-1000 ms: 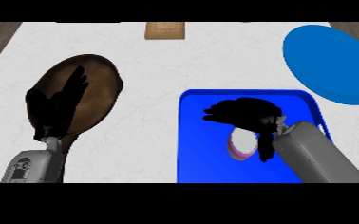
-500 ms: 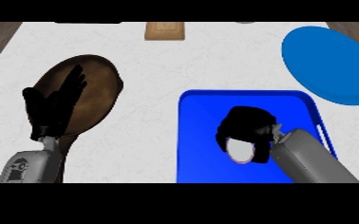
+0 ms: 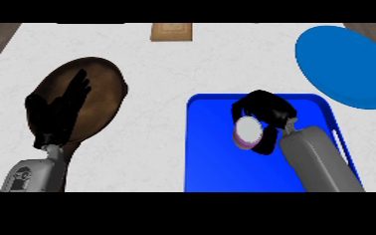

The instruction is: Pick the can from the tray and place it in the plate

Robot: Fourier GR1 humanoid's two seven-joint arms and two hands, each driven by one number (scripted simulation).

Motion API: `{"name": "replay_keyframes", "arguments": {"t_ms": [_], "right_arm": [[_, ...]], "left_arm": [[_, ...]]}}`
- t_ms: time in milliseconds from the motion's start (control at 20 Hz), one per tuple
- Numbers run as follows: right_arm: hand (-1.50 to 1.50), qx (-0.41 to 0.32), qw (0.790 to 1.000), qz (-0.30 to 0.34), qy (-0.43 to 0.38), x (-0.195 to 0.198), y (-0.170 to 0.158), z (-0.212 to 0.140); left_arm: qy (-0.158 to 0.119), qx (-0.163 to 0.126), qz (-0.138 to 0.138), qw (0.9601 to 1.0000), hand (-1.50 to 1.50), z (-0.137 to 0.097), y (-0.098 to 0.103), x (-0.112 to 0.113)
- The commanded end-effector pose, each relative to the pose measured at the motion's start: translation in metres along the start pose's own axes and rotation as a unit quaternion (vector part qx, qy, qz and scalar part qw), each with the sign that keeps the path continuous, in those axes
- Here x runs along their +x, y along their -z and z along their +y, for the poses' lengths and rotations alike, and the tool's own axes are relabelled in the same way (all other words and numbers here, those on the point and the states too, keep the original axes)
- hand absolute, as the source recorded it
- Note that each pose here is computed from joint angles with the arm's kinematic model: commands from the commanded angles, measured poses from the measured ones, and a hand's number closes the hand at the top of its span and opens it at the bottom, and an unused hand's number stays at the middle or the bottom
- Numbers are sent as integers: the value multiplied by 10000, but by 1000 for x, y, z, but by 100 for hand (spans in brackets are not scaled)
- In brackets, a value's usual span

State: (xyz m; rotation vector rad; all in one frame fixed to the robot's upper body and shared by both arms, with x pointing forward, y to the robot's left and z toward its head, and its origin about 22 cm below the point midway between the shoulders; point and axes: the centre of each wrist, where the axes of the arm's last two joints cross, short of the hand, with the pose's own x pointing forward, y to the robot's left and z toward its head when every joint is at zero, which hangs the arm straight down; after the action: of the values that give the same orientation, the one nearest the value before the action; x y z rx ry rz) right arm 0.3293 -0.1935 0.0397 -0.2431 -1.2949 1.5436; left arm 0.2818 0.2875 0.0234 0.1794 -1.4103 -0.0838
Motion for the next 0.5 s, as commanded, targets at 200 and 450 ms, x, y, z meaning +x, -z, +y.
{"name": "replay_keyframes", "arguments": {"t_ms": [200, 450], "right_arm": [[150, -2500, 9607, 1204, 9, 22, 9, -51], [150, -4312, 8908, 1384, -370, 19, -29, -80]], "left_arm": [[-20, -9, 52, 10000, 0, 3, 2, -11], [-10, 11, 97, 10000, 0, 13, -12, -18]]}}
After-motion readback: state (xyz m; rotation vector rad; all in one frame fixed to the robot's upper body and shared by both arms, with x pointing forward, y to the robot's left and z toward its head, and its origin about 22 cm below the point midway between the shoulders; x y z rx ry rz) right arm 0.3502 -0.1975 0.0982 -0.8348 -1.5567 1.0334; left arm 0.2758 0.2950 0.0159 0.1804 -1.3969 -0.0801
